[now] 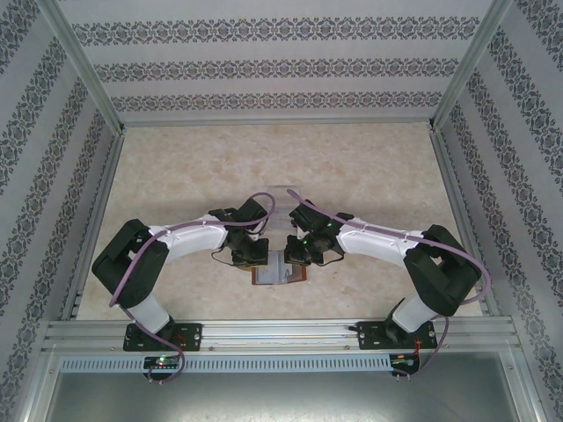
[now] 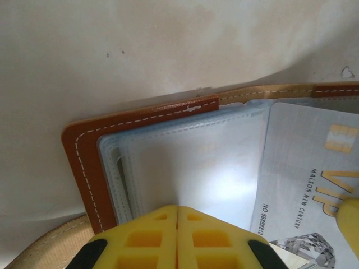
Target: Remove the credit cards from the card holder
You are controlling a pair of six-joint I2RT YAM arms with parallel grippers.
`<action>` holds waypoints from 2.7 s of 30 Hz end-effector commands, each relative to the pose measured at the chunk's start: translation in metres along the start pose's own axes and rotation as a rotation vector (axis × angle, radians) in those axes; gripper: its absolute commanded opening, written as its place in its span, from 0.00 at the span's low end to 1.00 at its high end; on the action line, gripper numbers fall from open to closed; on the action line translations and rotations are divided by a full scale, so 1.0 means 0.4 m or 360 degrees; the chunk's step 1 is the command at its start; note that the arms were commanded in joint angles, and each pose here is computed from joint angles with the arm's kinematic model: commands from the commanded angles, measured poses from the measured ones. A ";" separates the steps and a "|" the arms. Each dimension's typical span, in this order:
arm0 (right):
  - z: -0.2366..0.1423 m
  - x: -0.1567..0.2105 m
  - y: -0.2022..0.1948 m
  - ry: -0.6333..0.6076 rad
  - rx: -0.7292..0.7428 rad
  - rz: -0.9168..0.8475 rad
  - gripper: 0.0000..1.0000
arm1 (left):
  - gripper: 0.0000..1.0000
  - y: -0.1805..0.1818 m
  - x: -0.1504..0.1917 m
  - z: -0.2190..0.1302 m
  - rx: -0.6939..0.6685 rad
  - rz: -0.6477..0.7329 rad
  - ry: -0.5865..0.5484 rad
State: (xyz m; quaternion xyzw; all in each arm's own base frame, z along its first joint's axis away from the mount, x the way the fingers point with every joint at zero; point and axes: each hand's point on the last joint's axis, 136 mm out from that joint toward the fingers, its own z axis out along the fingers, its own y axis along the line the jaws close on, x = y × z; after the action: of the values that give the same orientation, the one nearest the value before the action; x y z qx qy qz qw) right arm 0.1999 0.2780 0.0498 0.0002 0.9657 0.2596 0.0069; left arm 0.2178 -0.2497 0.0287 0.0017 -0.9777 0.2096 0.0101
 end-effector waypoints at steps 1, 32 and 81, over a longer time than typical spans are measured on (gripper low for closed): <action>-0.019 0.003 0.014 -0.0010 0.0009 0.0003 0.10 | 0.07 -0.001 0.013 -0.026 -0.0031 0.0045 -0.0007; -0.138 0.017 0.012 0.0117 0.0322 -0.0933 0.08 | 0.08 -0.004 0.009 -0.061 -0.0027 0.0063 -0.0058; -0.174 -0.247 0.076 0.0517 0.0596 -0.2278 0.07 | 0.08 0.110 0.036 -0.131 -0.0033 -0.0165 -0.0193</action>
State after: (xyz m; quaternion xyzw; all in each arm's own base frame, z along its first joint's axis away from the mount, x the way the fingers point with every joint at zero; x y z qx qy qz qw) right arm 0.2930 0.2722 0.1269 -0.6563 0.7528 0.0177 0.0474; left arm 0.2093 -0.1990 0.0605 0.0515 -0.9750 0.2123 -0.0413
